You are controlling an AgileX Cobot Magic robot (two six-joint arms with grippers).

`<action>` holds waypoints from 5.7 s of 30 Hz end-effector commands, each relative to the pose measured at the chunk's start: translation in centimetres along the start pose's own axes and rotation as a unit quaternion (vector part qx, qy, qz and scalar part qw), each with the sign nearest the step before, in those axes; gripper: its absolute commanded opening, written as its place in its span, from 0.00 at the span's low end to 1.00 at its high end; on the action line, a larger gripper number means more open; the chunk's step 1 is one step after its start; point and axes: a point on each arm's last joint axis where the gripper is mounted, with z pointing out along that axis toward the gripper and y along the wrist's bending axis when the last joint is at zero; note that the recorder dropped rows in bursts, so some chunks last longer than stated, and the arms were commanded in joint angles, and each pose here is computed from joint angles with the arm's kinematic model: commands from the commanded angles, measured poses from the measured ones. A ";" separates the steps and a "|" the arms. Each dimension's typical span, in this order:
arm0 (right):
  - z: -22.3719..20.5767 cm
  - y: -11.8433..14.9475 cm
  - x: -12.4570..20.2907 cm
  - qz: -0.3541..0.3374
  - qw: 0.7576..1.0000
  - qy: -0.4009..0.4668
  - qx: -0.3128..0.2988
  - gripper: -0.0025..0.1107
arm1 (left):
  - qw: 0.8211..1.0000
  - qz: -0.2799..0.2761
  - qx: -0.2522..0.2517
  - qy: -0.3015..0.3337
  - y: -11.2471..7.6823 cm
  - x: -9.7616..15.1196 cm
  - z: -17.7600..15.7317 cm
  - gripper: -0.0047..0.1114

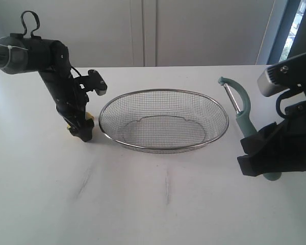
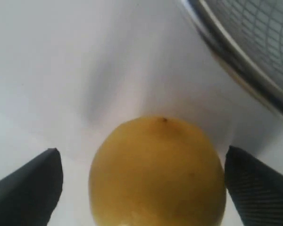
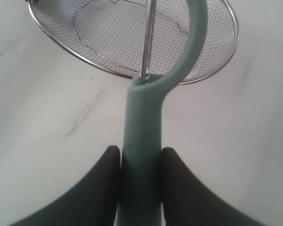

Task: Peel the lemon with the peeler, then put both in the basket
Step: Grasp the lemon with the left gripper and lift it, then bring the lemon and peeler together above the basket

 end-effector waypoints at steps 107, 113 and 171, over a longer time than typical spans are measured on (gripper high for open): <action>8.0 5.5 -1.6 0.030 0.994 0.001 -0.101 0.02 | 0.763 0.069 0.141 -0.627 -17.3 7.0 -17.3 0.04; 7.9 5.6 -1.4 0.034 0.994 0.012 -0.103 0.02 | 0.755 0.076 0.148 -0.634 -17.4 6.9 -17.6 0.04; 4.5 9.3 -1.6 0.203 0.952 0.023 -0.227 0.02 | 0.790 0.184 0.076 -0.580 -18.0 7.5 -19.8 0.04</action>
